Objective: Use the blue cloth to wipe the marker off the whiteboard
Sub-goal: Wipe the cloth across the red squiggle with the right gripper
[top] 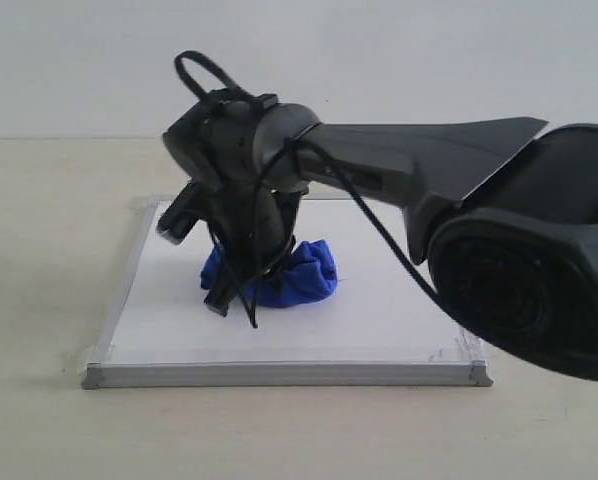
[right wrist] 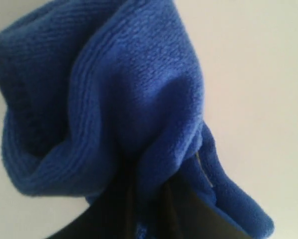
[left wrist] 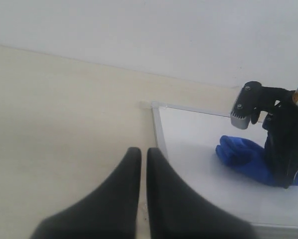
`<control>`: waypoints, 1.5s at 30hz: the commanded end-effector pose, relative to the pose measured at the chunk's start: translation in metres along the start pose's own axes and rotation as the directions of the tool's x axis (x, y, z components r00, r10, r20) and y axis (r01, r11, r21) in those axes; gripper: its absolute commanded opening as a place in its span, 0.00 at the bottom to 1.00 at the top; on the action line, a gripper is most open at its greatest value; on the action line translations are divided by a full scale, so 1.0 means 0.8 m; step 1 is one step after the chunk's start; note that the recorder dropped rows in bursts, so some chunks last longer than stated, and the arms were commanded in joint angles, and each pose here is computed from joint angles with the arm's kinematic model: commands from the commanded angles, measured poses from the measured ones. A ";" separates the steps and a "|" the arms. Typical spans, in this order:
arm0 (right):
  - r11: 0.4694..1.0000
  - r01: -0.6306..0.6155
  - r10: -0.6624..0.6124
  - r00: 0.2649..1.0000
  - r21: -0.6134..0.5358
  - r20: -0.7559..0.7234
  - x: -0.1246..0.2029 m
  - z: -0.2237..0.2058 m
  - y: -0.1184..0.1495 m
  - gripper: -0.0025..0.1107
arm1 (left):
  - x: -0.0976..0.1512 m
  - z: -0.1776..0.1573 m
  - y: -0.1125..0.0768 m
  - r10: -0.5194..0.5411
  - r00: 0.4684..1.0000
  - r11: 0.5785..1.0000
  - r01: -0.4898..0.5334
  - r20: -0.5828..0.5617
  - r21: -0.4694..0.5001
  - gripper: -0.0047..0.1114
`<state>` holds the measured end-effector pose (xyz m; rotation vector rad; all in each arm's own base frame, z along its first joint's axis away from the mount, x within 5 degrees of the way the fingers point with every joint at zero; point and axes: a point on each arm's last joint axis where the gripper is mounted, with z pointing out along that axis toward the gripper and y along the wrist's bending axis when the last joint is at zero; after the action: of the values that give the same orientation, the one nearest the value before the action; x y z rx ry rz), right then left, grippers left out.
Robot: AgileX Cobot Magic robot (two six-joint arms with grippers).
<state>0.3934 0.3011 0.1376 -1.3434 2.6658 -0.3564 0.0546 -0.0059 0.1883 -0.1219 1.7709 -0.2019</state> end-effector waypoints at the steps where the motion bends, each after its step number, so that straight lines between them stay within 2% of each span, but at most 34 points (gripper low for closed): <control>1: 0.998 0.037 -0.038 0.999 -0.054 -0.018 -0.003 0.011 0.029 0.02 | 0.001 0.000 0.001 0.001 1.000 1.000 -0.001 0.000 -0.003 0.08; 5: 0.997 -0.064 0.067 0.996 0.043 -0.052 0.013 0.023 -0.028 0.02 | 0.001 0.000 0.001 0.001 1.000 1.000 -0.001 0.000 -0.003 0.08; 8: 0.977 -0.212 0.214 0.974 0.023 -0.075 0.036 0.039 -0.080 0.02 | 0.001 0.000 0.001 0.001 1.000 1.000 -0.001 0.000 -0.003 0.08; 10: 0.955 -0.294 0.290 0.953 -0.030 -0.086 0.049 0.047 -0.103 0.02 | 0.001 0.000 0.001 0.001 1.000 1.000 -0.001 0.000 -0.003 0.08; 14: 0.942 -0.314 0.305 0.948 -0.118 -0.093 0.057 0.044 -0.105 0.02 | 0.001 0.000 0.001 0.001 1.000 1.000 -0.001 0.000 -0.003 0.08; 17: 0.952 -0.268 0.254 0.961 -0.150 -0.109 0.056 0.034 -0.075 0.02 | 0.001 0.000 0.001 0.001 1.000 1.000 -0.001 0.000 -0.003 0.08; 20: 0.967 -0.208 0.190 0.974 -0.148 -0.126 0.058 0.026 -0.047 0.02 | 0.001 0.000 0.001 0.001 1.000 1.000 -0.001 0.000 -0.003 0.08; 23: 0.981 -0.162 0.145 0.977 -0.105 -0.155 0.064 0.030 -0.040 0.02 | 0.001 0.000 0.001 0.001 1.000 1.000 -0.001 0.000 -0.003 0.08; 25: 0.987 -0.158 0.150 0.971 -0.029 -0.188 0.075 0.038 -0.054 0.02 | 0.001 0.000 0.001 0.001 1.000 1.000 -0.001 0.000 -0.003 0.08; 28: 0.970 -0.232 0.241 0.938 0.066 -0.248 0.105 0.058 -0.095 0.02 | 0.001 0.000 0.001 0.001 1.000 1.000 -0.001 0.000 -0.003 0.08; 32: 0.911 -0.409 0.405 0.867 0.048 -0.289 0.149 0.078 -0.150 0.02 | 0.001 0.000 0.001 0.001 1.000 1.000 -0.001 0.000 -0.003 0.08; 34: 0.868 -0.496 0.470 0.834 -0.017 -0.290 0.159 0.077 -0.162 0.02 | 0.001 0.000 0.001 0.001 1.000 1.000 -0.001 0.000 -0.003 0.08; 36: 0.843 -0.531 0.489 0.825 -0.090 -0.285 0.156 0.073 -0.158 0.02 | 0.001 0.000 0.001 0.001 1.000 1.000 -0.001 0.000 -0.003 0.08; 39: 0.837 -0.499 0.452 0.862 -0.226 -0.230 0.128 0.061 -0.126 0.02 | 0.001 0.000 0.001 0.001 1.000 1.000 -0.001 0.000 -0.003 0.08; 43: 0.877 -0.321 0.319 0.946 -0.358 -0.066 0.072 0.040 -0.053 0.02 | 0.001 0.000 0.001 0.001 1.000 1.000 -0.001 0.000 -0.003 0.08; 45: 0.922 -0.179 0.203 0.979 -0.343 0.035 0.047 0.029 -0.011 0.02 | 0.001 0.000 0.001 0.001 1.000 1.000 -0.001 0.000 -0.003 0.08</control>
<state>0.4106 0.2102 0.1359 -0.9969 2.9102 -0.0464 0.0546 -0.0059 0.1883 -0.1219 1.7709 -0.2019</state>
